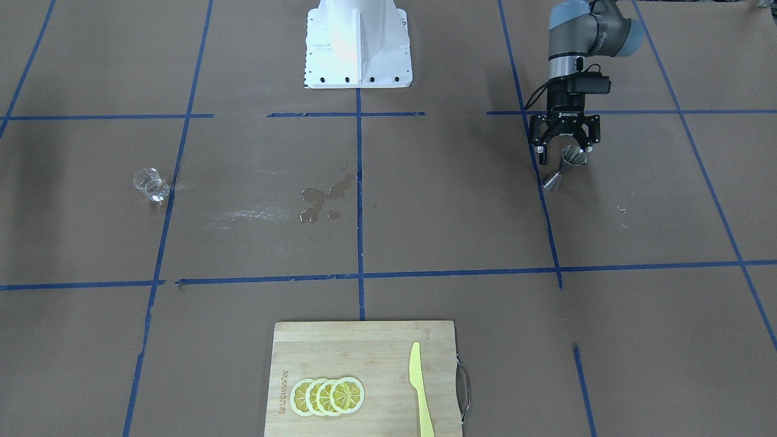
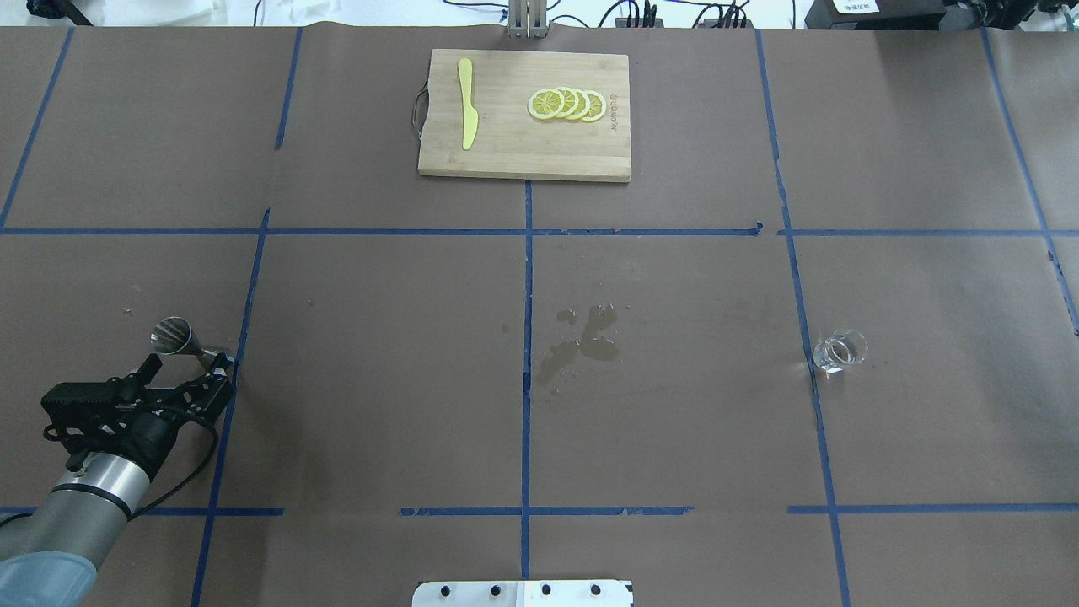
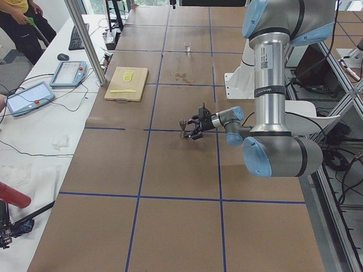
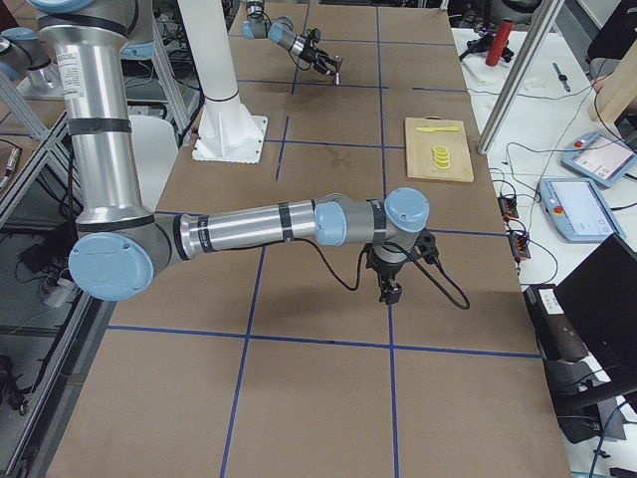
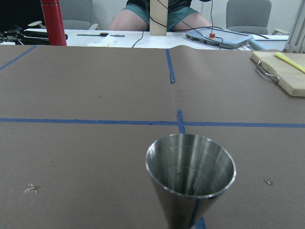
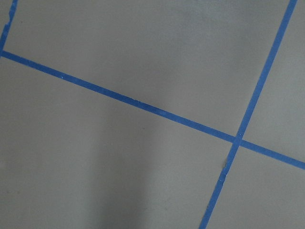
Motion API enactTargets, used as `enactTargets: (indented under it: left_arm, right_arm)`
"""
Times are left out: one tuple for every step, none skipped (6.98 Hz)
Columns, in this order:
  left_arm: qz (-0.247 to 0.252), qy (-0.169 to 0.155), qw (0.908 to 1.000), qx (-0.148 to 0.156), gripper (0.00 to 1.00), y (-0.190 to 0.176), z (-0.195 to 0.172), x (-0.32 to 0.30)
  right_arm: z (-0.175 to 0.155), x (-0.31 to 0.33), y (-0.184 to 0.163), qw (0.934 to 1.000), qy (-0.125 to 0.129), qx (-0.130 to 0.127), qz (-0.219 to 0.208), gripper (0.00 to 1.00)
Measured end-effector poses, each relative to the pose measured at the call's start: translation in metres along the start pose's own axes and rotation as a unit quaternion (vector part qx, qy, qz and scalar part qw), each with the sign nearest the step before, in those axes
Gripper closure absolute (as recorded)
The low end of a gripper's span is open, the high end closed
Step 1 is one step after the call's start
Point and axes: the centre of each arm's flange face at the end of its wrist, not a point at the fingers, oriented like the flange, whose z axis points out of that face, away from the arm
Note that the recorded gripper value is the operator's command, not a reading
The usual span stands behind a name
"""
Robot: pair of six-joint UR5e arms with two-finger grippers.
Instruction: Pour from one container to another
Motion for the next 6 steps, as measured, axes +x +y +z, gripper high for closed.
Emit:
enactTargets:
  left_arm:
    - [-0.005,0.004,1.0000,0.004,0.10,-0.0014,-0.0002,0.0070]
    - [-0.010,0.007,0.9999,0.007,0.12,-0.0028,-0.0002,0.0132]
    - [-0.010,0.007,0.9999,0.011,0.13,-0.0019,0.0009,0.0149]
    - [-0.006,0.005,0.9999,0.012,0.12,0.0005,0.0026,0.0117]
    - [0.000,0.001,0.9999,0.016,0.15,0.0021,0.0041,0.0077]
    - [0.006,-0.002,0.9997,0.024,0.20,0.0033,0.0057,0.0060]
  right_arm:
    - [0.0000,0.0001,-0.0003,1.0000,0.000,0.000,0.000,0.00]
    - [0.0000,0.0001,-0.0006,1.0000,0.000,0.000,0.000,0.00]
    - [-0.0002,0.0001,-0.0010,1.0000,0.000,0.000,0.000,0.00]
    - [-0.0003,0.0000,-0.0011,1.0000,0.000,0.000,0.000,0.00]
    - [-0.0007,-0.0004,-0.0013,1.0000,0.000,0.001,0.000,0.00]
    - [-0.0009,-0.0006,-0.0014,1.0000,0.000,0.001,0.000,0.00]
